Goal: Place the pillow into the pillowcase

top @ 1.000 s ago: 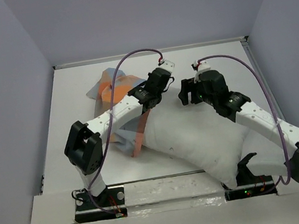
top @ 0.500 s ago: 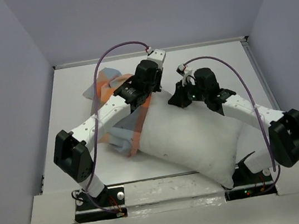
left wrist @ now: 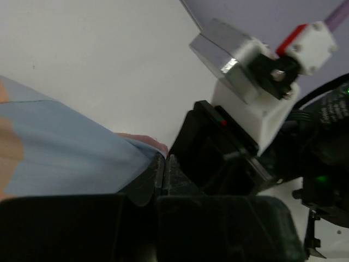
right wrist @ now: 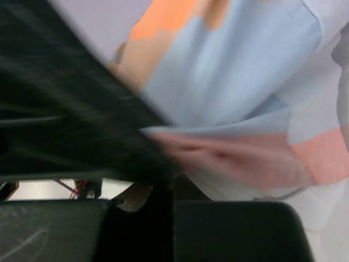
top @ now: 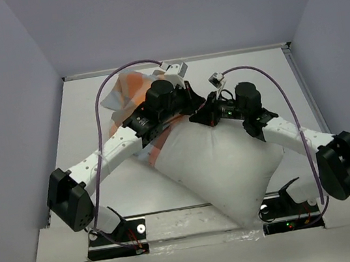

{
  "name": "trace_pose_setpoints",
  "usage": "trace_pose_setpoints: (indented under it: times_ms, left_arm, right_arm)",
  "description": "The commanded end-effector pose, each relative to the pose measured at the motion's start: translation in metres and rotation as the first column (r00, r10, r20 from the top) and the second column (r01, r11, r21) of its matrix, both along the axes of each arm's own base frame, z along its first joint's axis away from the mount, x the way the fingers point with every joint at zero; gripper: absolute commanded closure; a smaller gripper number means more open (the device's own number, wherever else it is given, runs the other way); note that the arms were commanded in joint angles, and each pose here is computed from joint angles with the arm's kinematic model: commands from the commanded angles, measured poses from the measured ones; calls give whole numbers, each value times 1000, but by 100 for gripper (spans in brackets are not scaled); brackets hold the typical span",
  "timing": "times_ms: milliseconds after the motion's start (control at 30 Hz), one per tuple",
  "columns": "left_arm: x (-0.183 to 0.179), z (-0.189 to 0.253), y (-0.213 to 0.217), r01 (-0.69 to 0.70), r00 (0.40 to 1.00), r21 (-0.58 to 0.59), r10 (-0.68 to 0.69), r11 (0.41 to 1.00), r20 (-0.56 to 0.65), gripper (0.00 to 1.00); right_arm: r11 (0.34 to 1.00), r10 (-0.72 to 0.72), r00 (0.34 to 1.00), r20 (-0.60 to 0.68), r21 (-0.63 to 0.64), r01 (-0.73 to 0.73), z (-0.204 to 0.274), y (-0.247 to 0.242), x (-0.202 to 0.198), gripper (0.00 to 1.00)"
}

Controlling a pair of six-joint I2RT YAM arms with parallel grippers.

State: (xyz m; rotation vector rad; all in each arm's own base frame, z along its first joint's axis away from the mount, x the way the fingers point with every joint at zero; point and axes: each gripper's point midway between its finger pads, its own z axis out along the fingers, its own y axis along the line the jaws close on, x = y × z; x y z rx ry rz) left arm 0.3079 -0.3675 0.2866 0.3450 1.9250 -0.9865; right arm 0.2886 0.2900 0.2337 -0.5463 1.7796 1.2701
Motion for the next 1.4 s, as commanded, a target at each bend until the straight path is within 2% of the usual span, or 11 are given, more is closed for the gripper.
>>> trace_pose_setpoints:
  times_ms: [0,133,333,367,467,600,767,900,1133,1333,1367]
  left_arm:
    - [-69,121,-15,207,976,-360,-168,910,135,100]
    - [-89,136,-9,213,977,-422,-183,881,110,100]
    - [-84,86,-35,169,982,-397,-189,902,-11,94]
    - [-78,71,-36,142,987,-370,-162,918,-24,86]
    - [-53,48,-33,66,997,-308,-77,949,-23,31]
    - [-34,35,-29,24,999,-183,-19,983,28,1]
    - [-32,7,58,-277,953,-2,275,961,126,1]
    - [-47,-50,144,-506,861,73,497,860,109,1]
    - [-83,-162,210,-617,779,169,627,769,-12,3]
    - [-67,-197,214,-629,758,260,652,733,-2,3]
    - [-63,-200,216,-634,753,275,658,723,5,3]
  right_arm:
    - [994,-47,987,155,106,30,40,18,28,100]
    - [974,-191,980,59,138,181,18,-3,71,100]
    - [924,-359,932,-56,121,364,-3,-39,112,100]
    - [915,-384,920,-74,101,390,-9,-46,112,100]
    - [894,-437,895,-89,66,443,-4,-68,115,100]
    - [882,-470,876,-110,-26,470,-3,-79,127,95]
    - [833,-543,836,-75,-168,527,4,-104,123,45]
    - [845,-515,857,-1,-174,507,31,-105,92,29]
    - [867,-379,918,117,-303,396,29,-41,23,25]
    - [875,-243,952,187,-381,298,15,11,-26,23]
    - [870,-231,953,197,-397,294,12,16,-30,16]
